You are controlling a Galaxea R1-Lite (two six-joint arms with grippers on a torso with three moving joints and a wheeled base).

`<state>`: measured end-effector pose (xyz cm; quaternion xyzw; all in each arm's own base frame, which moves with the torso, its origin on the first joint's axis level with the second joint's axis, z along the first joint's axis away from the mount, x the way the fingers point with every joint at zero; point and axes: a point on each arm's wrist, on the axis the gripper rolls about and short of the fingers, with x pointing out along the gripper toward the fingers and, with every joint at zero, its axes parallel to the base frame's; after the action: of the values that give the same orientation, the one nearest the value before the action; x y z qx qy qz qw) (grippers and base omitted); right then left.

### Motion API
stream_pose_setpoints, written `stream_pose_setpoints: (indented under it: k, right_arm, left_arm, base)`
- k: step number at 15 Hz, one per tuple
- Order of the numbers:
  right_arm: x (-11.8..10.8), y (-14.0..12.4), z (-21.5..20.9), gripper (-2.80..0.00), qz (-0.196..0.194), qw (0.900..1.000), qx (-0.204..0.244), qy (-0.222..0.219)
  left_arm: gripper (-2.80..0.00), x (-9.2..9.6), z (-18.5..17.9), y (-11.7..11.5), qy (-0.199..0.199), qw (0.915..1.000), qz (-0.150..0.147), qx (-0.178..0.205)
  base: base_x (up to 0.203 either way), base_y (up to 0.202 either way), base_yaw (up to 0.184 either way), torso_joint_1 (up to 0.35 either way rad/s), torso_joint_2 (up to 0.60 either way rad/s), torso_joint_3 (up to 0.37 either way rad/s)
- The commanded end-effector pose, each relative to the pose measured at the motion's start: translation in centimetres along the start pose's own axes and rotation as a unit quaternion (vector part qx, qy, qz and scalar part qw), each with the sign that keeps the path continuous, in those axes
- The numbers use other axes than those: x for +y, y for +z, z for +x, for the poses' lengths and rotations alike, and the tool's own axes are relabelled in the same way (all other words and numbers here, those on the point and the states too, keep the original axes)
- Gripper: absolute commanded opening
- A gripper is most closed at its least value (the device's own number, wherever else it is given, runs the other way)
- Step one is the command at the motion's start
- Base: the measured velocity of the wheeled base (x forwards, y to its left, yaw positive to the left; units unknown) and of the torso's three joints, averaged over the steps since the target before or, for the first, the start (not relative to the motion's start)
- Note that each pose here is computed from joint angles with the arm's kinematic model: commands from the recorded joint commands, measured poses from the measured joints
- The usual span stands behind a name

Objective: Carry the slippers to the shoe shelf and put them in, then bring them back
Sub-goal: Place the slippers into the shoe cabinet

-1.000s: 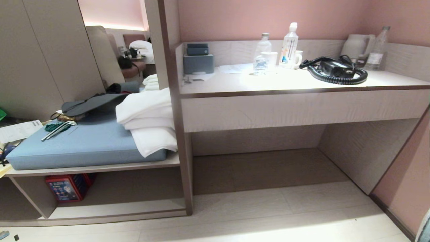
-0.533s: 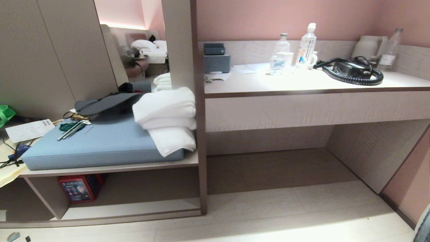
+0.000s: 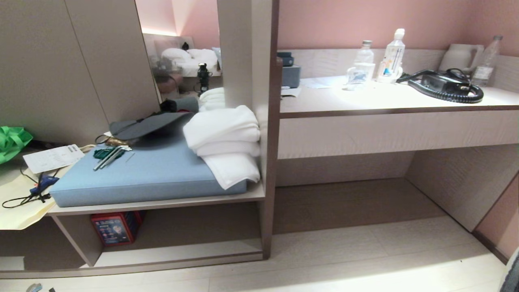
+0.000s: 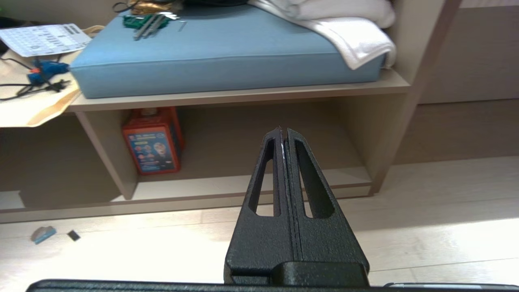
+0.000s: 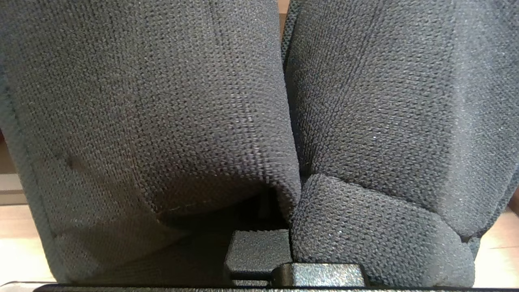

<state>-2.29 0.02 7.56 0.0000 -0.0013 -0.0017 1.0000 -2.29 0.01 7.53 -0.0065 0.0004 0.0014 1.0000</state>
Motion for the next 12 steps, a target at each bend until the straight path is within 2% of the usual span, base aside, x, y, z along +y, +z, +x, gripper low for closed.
stream_pose_setpoints:
  k: [1, 12]
  right_arm:
    - [0.00, 0.00, 0.00, -2.80, 0.001, 1.000, 0.000, 0.000]
    - [0.00, 0.00, 0.00, -2.80, 0.001, 1.000, 0.000, 0.000]
  left_arm:
    - [-2.80, 0.00, 0.01, 0.00, 0.000, 1.0000, 0.000, 0.000]
    - [-2.80, 0.00, 0.01, 0.00, 0.000, 1.0000, 0.000, 0.000]
  base:
    - [0.000, 0.194, -0.001, 0.004, 0.01, 0.002]
    - [0.000, 0.196, -0.003, 0.003, 0.00, 0.002]
